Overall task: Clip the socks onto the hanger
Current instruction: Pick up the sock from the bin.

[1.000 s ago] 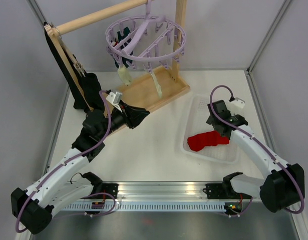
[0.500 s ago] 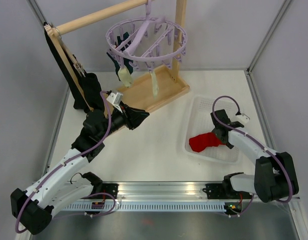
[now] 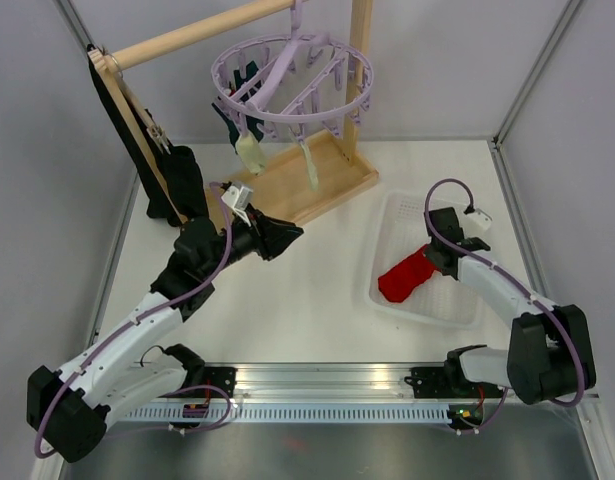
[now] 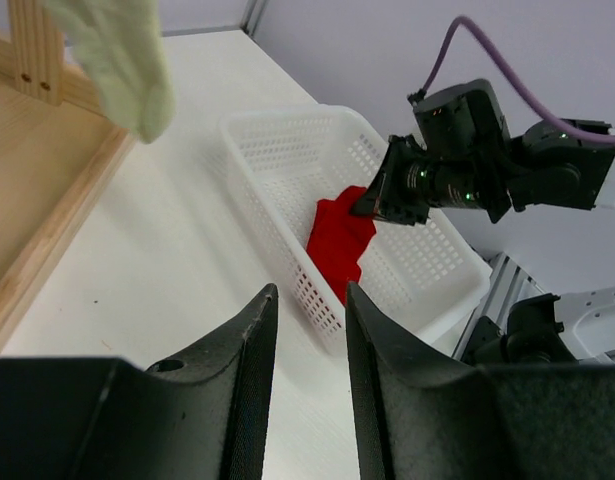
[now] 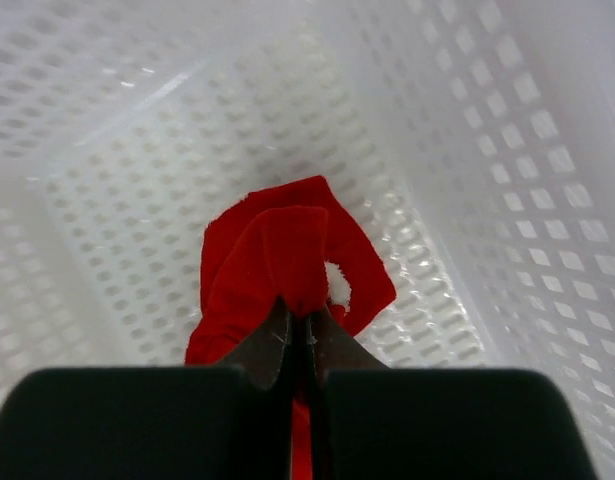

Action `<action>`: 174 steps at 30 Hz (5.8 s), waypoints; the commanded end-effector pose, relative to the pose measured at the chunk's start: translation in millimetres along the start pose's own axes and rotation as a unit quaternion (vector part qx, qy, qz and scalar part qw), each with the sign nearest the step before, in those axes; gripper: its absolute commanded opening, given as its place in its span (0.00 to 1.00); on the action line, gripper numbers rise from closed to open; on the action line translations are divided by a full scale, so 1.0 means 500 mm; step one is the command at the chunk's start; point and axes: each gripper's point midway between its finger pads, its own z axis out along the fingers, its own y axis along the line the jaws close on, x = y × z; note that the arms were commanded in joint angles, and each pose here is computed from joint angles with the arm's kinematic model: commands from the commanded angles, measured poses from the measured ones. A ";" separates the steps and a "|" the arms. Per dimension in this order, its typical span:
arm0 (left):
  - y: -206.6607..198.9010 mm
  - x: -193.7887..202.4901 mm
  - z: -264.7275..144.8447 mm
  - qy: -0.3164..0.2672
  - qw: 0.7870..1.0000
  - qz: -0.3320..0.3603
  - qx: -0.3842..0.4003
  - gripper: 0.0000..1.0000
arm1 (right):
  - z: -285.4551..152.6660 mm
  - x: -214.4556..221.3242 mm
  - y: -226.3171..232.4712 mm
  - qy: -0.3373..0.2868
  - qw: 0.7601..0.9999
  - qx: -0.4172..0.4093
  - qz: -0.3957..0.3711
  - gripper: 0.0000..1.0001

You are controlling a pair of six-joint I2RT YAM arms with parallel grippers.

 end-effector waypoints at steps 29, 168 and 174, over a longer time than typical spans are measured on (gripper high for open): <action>-0.030 0.036 0.084 0.022 0.996 -0.012 0.080 0.40 | -0.030 -0.161 0.114 -0.088 0.991 -0.072 -0.065 0.55; -0.078 -0.185 0.392 -0.058 0.950 0.026 0.306 0.50 | -0.600 -0.324 0.331 -0.167 0.750 -0.615 -0.178 0.00; -0.080 -0.155 0.375 -0.056 0.945 -0.005 0.322 0.50 | -0.612 -0.314 0.328 -0.158 0.743 -0.626 -0.176 0.00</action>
